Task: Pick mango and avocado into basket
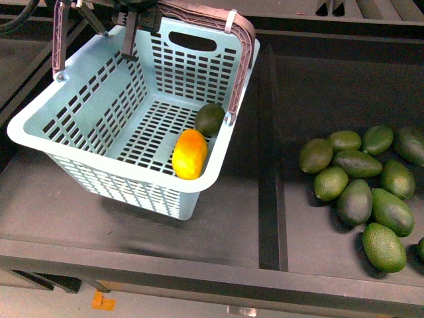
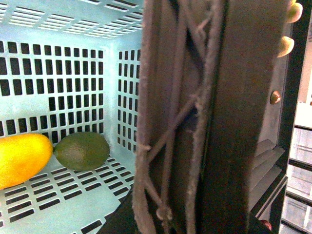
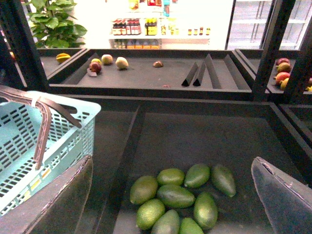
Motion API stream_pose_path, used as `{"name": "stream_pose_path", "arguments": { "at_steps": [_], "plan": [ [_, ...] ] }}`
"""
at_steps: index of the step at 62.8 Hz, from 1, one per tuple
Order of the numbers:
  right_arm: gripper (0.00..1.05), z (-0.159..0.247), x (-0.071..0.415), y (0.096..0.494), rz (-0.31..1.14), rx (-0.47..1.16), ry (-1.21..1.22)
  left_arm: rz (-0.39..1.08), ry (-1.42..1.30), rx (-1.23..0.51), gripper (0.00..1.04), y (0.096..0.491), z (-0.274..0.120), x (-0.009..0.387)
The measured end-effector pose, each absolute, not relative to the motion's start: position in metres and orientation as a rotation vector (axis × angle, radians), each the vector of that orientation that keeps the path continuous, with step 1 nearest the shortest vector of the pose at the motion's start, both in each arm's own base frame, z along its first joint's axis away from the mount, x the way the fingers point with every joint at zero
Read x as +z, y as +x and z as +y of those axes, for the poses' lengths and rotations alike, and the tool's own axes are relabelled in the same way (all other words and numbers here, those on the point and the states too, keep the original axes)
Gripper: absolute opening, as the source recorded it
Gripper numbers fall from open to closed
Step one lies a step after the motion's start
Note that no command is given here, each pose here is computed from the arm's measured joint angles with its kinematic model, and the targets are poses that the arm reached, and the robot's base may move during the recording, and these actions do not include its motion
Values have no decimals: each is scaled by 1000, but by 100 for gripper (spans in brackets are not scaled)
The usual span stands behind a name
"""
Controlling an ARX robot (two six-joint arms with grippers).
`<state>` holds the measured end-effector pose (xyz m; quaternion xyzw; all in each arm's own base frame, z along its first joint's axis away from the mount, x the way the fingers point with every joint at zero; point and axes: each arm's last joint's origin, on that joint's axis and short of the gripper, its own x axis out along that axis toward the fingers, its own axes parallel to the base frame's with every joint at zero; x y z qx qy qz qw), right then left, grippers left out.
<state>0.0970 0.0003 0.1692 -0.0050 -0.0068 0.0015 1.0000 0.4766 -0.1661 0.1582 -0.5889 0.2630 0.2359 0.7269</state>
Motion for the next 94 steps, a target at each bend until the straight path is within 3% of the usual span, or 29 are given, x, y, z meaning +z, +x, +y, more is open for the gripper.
{"name": "stream_pose_path", "arguments": {
  "at_steps": [19,33,46,54,63,65,69,75,83,94],
  "plan": [
    [96,0,169,97,-13,3,-10,623,-1343,591,15,470,-160,140],
    [96,0,169,97,-14,3,-10,587,-1388,657,58,463,-148,130],
    [96,0,169,97,-14,3,-10,398,-1427,735,97,425,-128,157],
    [96,0,169,97,-14,3,-10,350,-1395,810,96,391,-115,171],
    [96,0,169,97,-13,3,-10,348,-1402,817,96,387,-114,172],
    [96,0,169,97,-14,3,-10,384,-1370,741,93,388,-113,165],
    [96,0,169,97,-14,3,-10,430,-1219,414,81,381,-107,149],
    [96,0,169,97,-14,3,-10,257,-761,84,61,344,-85,132],
    [96,0,169,97,-14,3,-10,-24,-260,0,36,305,-56,170],
    [96,0,169,97,-14,3,-10,18,-52,-7,2,258,-36,160]
  ]
}}
